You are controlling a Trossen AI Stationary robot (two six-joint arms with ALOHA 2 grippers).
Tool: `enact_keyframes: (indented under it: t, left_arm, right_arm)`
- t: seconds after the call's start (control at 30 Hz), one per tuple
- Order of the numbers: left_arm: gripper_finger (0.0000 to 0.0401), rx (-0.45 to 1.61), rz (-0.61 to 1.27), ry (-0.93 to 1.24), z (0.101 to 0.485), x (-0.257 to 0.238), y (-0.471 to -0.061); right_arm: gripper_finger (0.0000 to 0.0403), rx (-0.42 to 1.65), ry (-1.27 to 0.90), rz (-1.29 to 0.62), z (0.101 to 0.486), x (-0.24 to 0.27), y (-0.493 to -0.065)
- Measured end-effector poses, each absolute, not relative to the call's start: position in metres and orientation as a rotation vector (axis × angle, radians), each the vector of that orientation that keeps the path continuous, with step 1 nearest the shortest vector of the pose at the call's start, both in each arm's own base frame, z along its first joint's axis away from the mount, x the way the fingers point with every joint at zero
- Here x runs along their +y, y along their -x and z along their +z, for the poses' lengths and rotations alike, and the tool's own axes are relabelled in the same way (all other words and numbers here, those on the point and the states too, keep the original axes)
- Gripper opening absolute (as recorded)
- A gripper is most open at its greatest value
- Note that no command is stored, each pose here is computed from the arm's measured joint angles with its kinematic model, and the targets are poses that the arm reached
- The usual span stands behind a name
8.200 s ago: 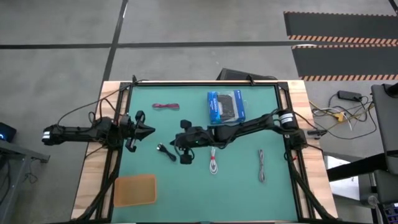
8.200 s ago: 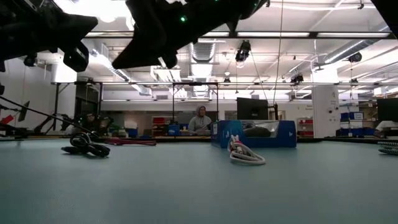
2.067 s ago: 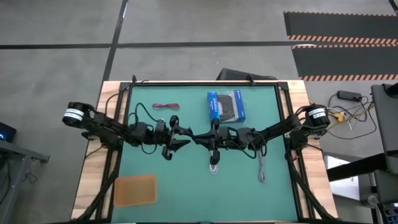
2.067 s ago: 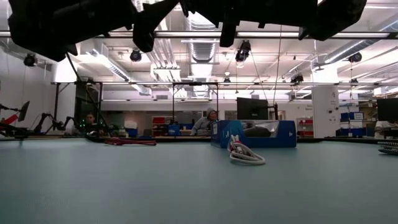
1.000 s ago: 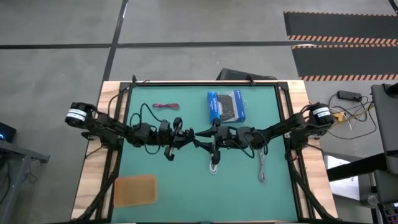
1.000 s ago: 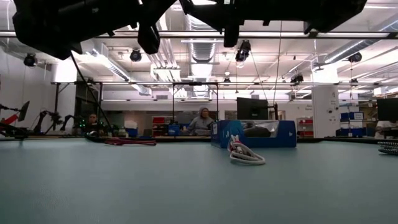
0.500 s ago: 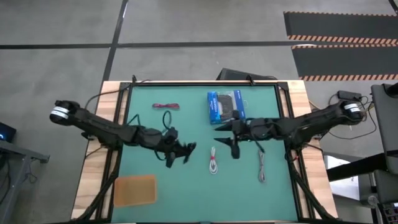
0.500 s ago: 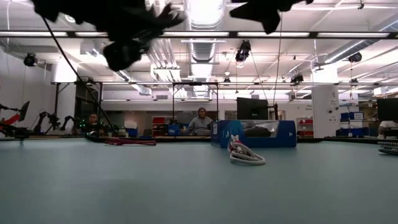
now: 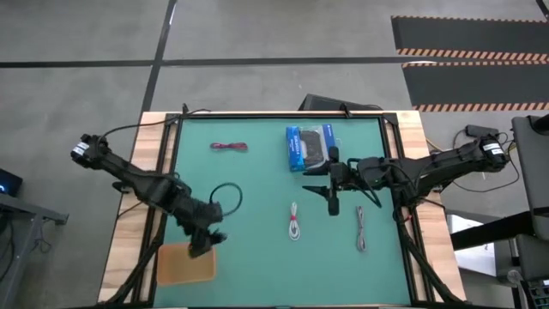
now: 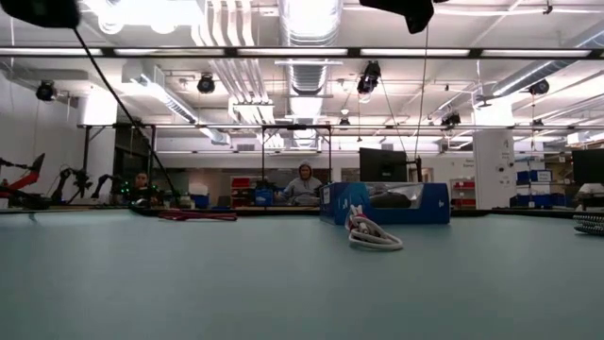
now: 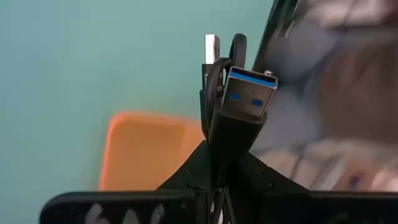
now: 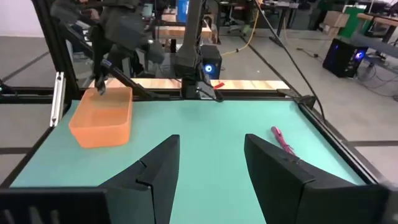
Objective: Pick and place USB-C Cables
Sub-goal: Put the black charger cable into the orange bin
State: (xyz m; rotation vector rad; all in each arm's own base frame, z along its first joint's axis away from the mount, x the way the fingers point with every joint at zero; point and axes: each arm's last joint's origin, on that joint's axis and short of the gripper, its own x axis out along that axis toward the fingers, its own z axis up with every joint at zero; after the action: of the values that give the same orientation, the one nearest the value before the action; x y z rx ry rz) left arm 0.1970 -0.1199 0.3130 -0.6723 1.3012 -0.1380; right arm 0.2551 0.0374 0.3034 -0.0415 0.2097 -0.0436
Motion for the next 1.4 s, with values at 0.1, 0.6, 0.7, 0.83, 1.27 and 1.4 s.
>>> enact_keyframes:
  t: [0.1, 0.6, 0.7, 0.83, 1.27, 1.4]
  left_arm:
    - [0.0013, 1.418, -0.161, 0.536, 0.304, -0.135, -0.190]
    - [0.0013, 1.743, -0.105, 0.186, 0.236, -0.183, -0.193]
    - [0.0013, 1.735, -0.094, 0.127, 0.231, -0.190, -0.191]
    - [0.0013, 1.684, -0.049, 0.038, 0.227, -0.195, -0.186]
    - [0.0013, 1.660, 0.019, 0.075, 0.227, -0.205, -0.176]
    - [0.0013, 1.656, 0.014, 0.077, 0.226, -0.207, -0.174]
  right_arm:
    - [0.0171, 0.230, 0.046, -0.043, 0.299, 0.038, -0.258]
    - [0.0154, 0.291, 0.113, -0.244, 0.281, 0.034, -0.272]
    - [0.0149, 0.291, 0.113, -0.245, 0.282, 0.034, -0.272]
    - [0.0144, 0.295, 0.115, -0.244, 0.281, 0.034, -0.272]
    - [0.0138, 0.330, 0.110, -0.246, 0.277, 0.034, -0.271]
    - [0.0135, 0.330, 0.106, -0.247, 0.276, 0.034, -0.271]
